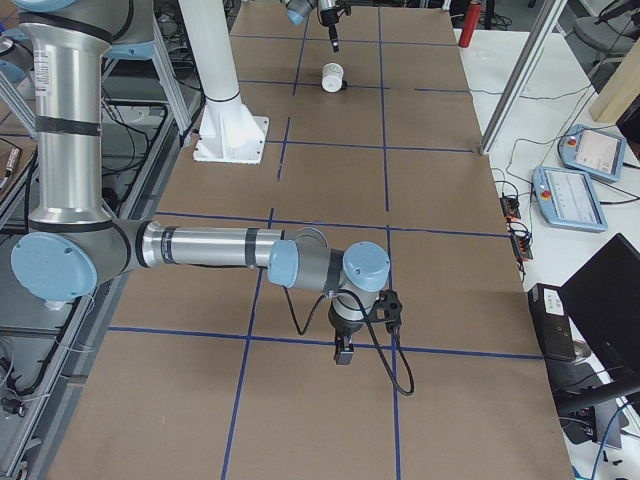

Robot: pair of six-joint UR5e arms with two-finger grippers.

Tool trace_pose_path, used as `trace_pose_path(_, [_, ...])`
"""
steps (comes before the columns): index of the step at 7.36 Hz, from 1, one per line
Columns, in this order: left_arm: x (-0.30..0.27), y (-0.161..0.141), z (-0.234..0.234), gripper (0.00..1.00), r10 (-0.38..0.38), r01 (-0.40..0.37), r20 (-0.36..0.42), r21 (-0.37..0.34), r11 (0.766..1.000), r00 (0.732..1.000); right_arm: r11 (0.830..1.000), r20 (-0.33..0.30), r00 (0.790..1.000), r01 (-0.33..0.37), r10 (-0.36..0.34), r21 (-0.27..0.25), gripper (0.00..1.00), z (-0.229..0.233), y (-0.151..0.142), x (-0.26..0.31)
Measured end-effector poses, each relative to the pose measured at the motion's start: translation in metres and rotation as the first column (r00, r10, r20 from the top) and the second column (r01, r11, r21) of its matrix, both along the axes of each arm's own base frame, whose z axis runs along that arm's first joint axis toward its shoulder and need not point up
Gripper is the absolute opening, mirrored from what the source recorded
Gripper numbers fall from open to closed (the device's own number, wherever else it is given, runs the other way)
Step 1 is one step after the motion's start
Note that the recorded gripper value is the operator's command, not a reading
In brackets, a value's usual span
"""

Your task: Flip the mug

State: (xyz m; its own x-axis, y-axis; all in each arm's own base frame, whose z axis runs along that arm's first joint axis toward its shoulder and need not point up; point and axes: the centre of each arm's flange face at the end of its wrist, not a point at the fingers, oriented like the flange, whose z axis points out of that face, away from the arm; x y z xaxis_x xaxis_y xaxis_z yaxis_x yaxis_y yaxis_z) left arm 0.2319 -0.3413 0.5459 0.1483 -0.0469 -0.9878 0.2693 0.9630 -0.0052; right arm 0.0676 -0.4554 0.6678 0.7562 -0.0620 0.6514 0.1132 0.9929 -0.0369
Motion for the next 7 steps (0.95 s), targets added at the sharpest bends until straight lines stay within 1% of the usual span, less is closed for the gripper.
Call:
trace_pose_path(1, [0.018,0.001,-0.011,1.00,0.011,-0.012,-0.071,-0.015,1.000,0.997,1.000,0.000,1.000,0.000,0.000,0.000,1.00,0.000,0.000,0.000])
trace_pose_path(2, [0.033,0.000,-0.014,1.00,0.009,-0.010,-0.111,-0.011,1.000,0.994,1.000,0.000,1.000,0.000,0.000,0.000,1.00,0.000,0.000,0.000])
trace_pose_path(4, [0.052,0.000,-0.007,1.00,0.010,-0.006,-0.171,0.023,1.000,0.985,1.000,0.000,1.000,0.000,0.000,0.000,1.00,0.000,0.000,0.000])
trace_pose_path(5, [0.060,-0.002,-0.009,0.90,0.011,-0.004,-0.193,0.037,0.999,0.981,1.000,0.000,1.000,0.000,0.000,0.000,1.00,0.000,0.000,0.000])
trace_pose_path(7, [0.069,-0.007,-0.017,0.48,-0.005,0.019,-0.225,0.057,0.998,0.974,1.000,0.000,1.000,0.000,0.000,0.000,1.00,0.000,0.000,0.000])
